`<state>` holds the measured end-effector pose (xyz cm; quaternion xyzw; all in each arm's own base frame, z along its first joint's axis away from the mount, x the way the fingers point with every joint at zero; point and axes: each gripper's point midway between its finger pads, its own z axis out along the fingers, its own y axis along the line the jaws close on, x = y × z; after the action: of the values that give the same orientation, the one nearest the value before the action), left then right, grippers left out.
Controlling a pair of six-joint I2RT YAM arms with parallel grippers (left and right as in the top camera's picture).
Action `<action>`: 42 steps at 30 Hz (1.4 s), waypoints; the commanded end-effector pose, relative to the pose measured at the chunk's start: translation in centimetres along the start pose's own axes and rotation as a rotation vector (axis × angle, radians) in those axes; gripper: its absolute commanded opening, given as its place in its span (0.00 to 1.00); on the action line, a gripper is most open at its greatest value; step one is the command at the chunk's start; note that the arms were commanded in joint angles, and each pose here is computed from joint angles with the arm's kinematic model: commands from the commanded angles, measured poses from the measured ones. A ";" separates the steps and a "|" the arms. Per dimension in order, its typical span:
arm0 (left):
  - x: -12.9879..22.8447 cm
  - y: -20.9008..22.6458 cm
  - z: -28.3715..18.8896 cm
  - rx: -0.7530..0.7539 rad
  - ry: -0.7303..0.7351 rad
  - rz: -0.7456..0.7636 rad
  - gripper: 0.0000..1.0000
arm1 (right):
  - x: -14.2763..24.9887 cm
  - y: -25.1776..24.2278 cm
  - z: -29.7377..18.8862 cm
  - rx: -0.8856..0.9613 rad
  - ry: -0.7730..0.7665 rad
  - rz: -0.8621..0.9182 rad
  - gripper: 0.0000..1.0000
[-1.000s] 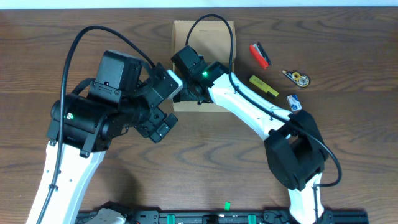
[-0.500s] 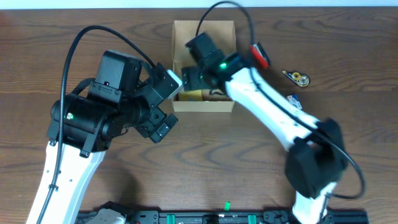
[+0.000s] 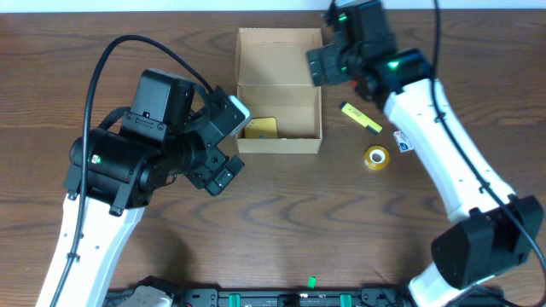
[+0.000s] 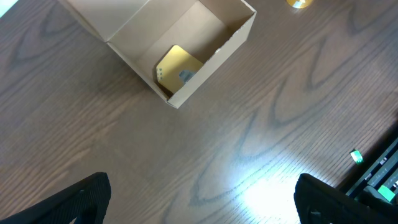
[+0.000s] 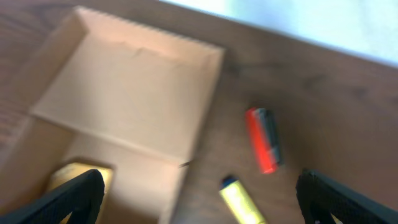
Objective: Pack container
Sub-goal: 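Withdraw the right gripper and move it to the red stapler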
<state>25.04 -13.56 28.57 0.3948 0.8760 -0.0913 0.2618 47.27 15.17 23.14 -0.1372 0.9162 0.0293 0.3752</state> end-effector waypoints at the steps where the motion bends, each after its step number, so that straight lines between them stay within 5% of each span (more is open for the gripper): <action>1: -0.6 0.2 -0.8 -0.015 -0.025 0.016 0.95 | -1.2 -2.3 -0.4 0.012 -0.040 -0.110 0.99; 14: -0.3 2.0 -0.9 -0.114 -0.001 0.015 0.95 | 0.1 -7.0 0.4 0.044 0.005 -0.217 0.99; 29: -0.3 2.0 -0.9 -0.114 -0.001 0.015 0.95 | 5.6 -8.6 7.1 0.047 0.196 -0.196 0.99; 42: -0.3 2.0 -0.9 -0.114 -0.001 0.015 0.95 | 3.6 -9.3 7.4 0.100 0.110 -0.038 0.99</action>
<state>26.13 -12.20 28.58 0.3840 0.8817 -0.0435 0.2706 52.00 7.06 15.36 -0.1637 0.9314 -0.0318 0.3235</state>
